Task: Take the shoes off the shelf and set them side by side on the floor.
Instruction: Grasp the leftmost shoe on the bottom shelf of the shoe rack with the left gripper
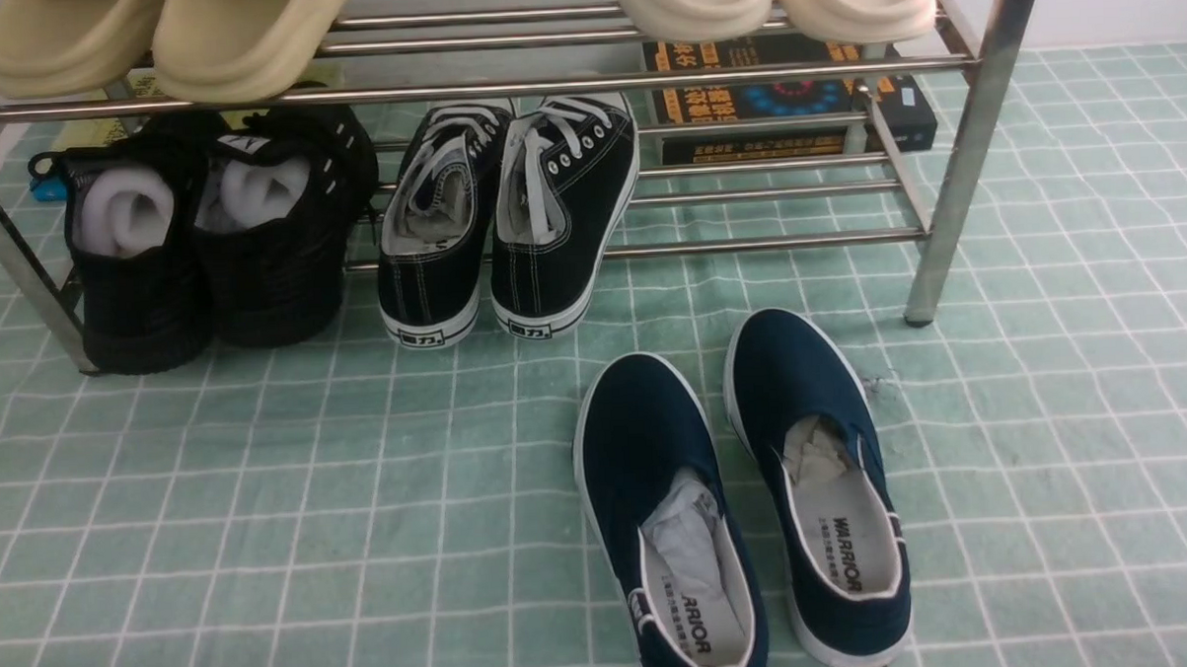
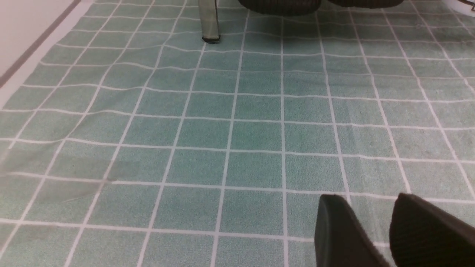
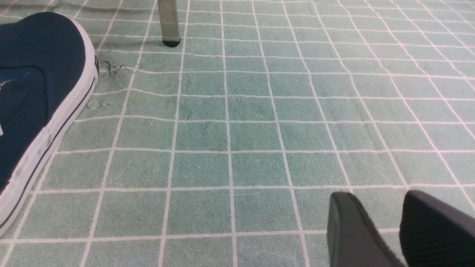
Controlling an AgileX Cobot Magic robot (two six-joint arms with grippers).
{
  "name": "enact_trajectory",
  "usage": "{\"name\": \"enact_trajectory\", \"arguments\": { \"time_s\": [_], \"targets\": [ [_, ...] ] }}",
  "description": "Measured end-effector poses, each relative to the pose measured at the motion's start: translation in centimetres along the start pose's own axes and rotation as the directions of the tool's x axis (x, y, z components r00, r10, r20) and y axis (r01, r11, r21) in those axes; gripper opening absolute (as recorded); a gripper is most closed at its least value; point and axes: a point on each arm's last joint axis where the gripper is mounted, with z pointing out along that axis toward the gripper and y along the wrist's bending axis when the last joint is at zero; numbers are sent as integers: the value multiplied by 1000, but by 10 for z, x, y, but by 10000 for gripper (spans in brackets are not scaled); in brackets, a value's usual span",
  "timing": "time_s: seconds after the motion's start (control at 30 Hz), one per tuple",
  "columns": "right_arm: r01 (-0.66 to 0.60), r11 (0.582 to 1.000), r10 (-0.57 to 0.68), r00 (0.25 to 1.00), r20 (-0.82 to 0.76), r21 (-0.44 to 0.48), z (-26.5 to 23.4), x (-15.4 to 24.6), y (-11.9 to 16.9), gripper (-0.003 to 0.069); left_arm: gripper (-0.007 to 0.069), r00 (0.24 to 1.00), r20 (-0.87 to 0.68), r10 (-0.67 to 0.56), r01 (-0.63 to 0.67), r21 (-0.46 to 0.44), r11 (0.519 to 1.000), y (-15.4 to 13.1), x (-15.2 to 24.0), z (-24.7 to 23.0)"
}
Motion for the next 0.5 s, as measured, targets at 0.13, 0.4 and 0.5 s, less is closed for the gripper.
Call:
{"name": "enact_trajectory", "arguments": {
  "time_s": [0.13,0.4,0.5],
  "targets": [
    [0,1000,0,1000,0,0,0,0,0,229,243,985,-8,-175,175,30,984,-3,0,0],
    [0,1000,0,1000,0,0,0,0,0,237,243,531,-158,-833,848,103,521,-17,0,-2],
    [0,1000,0,1000,0,0,0,0,0,238,243,424,-180,-888,906,91,414,-18,0,-2]
  ]
}}
